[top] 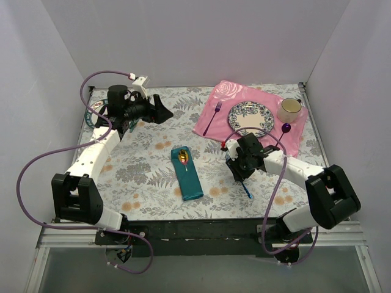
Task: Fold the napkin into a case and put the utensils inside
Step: Pick up the fork from the center of the board, then pass from the right arm to the left
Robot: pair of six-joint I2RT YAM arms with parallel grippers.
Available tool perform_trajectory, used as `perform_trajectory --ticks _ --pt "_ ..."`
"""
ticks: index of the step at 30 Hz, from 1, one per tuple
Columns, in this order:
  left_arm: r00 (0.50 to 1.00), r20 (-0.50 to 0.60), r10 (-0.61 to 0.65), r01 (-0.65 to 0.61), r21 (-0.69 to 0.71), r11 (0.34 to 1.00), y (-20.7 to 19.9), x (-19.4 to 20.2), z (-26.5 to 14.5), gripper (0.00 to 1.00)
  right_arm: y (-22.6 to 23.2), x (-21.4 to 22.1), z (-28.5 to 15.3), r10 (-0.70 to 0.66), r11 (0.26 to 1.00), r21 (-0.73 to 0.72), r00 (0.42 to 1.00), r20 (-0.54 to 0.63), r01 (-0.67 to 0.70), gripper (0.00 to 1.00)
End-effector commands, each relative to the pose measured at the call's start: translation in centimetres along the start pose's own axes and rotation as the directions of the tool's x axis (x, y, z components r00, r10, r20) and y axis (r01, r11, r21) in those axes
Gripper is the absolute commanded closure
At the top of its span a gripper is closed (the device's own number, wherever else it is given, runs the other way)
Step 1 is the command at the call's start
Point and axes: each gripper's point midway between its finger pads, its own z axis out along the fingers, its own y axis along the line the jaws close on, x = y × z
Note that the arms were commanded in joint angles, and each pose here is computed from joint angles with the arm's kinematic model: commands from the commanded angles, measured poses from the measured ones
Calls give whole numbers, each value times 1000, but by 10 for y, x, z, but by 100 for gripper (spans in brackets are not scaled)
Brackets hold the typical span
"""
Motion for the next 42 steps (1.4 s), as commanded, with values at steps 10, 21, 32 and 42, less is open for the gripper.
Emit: perform_trajectory --ticks 10,21,32,42 --pt "999 12 -46 46 -42 998 11 7 1 25 -17 -12 22 141 988 72 990 -25 -139 76" --pt "994 -66 -85 87 37 995 -1 35 -11 28 -11 -95 -18 112 992 30 965 239 -122 99" --pt "995 -84 -57 74 212 975 -62 61 15 40 51 -164 -68 131 991 -43 898 420 -125 99" --pt "995 -94 -42 65 260 964 -87 68 42 50 63 -172 -63 106 994 -57 899 426 -90 99"
